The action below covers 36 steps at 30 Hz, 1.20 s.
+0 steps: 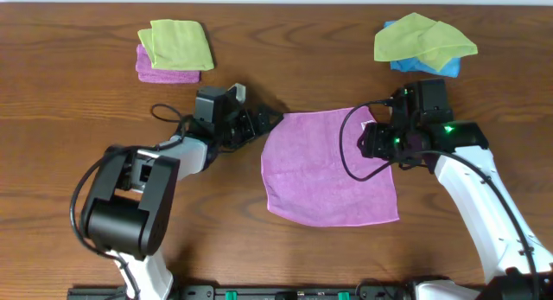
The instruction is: Fold the cloth
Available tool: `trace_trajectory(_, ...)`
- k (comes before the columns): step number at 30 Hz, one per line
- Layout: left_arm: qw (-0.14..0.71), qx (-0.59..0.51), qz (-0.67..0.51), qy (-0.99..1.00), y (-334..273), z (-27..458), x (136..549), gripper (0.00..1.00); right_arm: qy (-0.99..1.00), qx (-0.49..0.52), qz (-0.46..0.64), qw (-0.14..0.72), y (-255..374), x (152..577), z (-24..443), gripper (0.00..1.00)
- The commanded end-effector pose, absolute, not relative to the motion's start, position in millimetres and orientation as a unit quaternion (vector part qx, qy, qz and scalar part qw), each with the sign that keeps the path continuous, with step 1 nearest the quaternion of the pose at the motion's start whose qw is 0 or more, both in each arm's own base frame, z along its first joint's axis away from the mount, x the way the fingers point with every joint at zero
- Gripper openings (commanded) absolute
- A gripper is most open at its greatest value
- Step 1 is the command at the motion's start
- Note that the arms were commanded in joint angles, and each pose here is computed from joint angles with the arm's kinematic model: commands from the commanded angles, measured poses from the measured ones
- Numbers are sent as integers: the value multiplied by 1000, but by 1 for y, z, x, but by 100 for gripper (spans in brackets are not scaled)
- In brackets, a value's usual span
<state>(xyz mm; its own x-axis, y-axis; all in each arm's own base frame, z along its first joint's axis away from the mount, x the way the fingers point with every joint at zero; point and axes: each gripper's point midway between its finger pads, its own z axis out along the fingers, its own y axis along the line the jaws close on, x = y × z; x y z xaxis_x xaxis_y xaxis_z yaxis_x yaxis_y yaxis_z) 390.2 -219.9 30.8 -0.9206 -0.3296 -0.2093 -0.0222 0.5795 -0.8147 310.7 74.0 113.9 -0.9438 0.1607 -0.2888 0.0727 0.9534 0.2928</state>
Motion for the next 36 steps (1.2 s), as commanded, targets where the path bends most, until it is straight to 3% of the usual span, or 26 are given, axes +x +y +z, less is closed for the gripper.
trace_trajectory(1, 101, -158, -402, 896, -215, -32, 364, 100, 973, 43, 152, 169, 82, 314, 125, 64)
trace_trajectory(5, 93, -145, -402, 899, -227, -39, 360, 100, 972, 39, 155, 170, 85, 314, 125, 65)
trace_trajectory(12, 68, -132, -405, 902, -242, -45, 346, 70, 972, 35, 156, 171, 87, 314, 125, 64)
trace_trajectory(14, 65, -131, -400, 905, -241, -47, 343, 49, 972, 35, 156, 171, 87, 314, 125, 64)
trace_trajectory(17, 72, -131, -396, 906, -238, -47, 346, 6, 972, 35, 156, 170, 87, 314, 125, 64)
trace_trajectory(25, 121, -144, -401, 897, -222, -30, 387, 6, 975, 6, 155, 157, 99, 305, 115, 58)
trace_trajectory(36, 186, -118, -380, 898, -213, 11, 449, 6, 978, -57, 161, 123, 148, 303, 68, 54)
